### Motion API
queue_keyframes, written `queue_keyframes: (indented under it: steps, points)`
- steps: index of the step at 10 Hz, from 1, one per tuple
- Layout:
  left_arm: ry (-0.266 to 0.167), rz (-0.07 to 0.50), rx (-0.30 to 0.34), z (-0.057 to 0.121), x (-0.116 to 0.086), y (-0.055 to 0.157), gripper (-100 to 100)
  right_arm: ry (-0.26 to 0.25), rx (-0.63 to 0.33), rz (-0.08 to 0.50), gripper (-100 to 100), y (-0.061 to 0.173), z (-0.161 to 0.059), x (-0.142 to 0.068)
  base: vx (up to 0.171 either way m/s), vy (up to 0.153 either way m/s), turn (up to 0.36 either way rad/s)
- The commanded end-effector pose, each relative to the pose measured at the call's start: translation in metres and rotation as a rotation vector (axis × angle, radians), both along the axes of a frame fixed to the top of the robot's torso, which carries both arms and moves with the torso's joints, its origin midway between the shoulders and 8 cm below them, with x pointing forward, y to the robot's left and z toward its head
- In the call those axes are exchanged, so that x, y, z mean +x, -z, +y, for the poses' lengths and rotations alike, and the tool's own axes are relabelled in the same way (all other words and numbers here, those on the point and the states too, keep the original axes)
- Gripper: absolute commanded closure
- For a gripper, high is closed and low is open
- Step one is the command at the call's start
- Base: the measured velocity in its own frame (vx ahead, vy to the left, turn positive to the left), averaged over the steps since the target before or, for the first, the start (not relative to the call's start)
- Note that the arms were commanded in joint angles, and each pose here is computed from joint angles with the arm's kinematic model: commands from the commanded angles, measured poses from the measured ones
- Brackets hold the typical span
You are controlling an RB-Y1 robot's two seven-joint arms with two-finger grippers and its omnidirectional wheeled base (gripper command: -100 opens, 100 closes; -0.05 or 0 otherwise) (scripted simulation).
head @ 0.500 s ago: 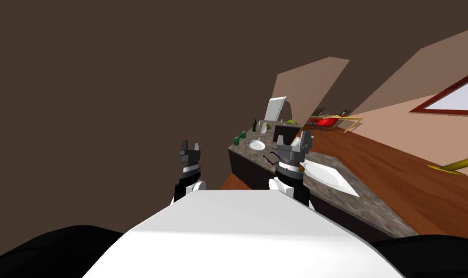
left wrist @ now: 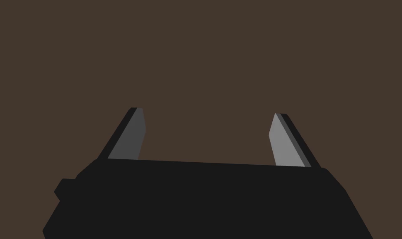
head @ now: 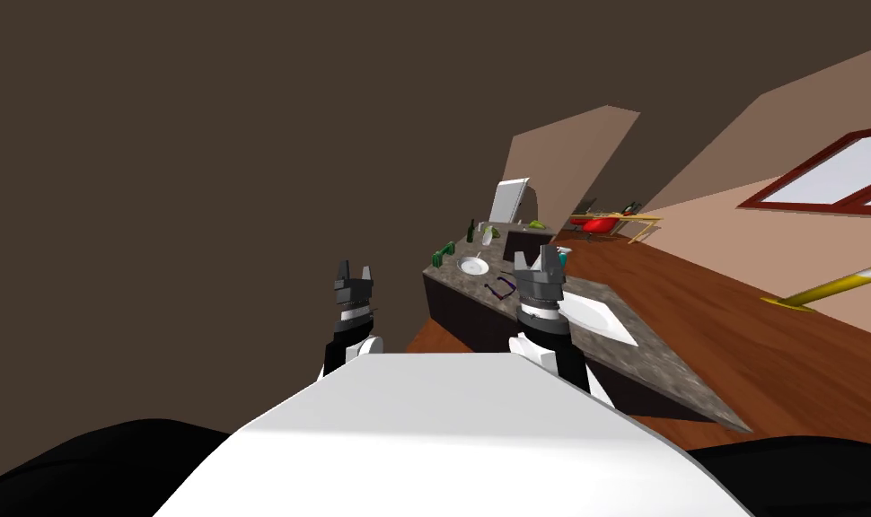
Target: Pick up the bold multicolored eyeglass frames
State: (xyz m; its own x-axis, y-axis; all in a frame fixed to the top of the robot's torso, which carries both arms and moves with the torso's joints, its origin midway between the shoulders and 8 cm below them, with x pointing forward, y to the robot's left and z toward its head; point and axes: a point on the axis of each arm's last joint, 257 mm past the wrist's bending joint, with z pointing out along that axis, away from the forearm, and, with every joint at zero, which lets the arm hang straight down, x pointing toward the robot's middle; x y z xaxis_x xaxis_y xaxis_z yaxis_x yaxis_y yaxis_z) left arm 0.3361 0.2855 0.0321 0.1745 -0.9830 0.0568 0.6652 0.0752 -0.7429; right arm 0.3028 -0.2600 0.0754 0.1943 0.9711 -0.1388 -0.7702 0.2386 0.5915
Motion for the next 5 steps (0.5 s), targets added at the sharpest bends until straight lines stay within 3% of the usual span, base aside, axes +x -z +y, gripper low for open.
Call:
queue_keyframes:
  steps: [1,4,5]
  points:
    - [0.0,0.0,0.0,0.0,0.0,0.0,0,0.003,-0.043,0.011,-100,0.002,0.003,0.001,-0.087,-0.019,-0.014]
    - [0.0,0.0,0.0,0.0,0.0,0.0,0,0.047,-0.226,0.062,-100,0.011,0.016,0.008,-0.122,-0.026,-0.046]
    - [0.0,0.0,0.0,0.0,0.0,0.0,0,0.041,-0.238,0.063,-100,0.012,0.018,0.008,-0.107,-0.031,-0.014]
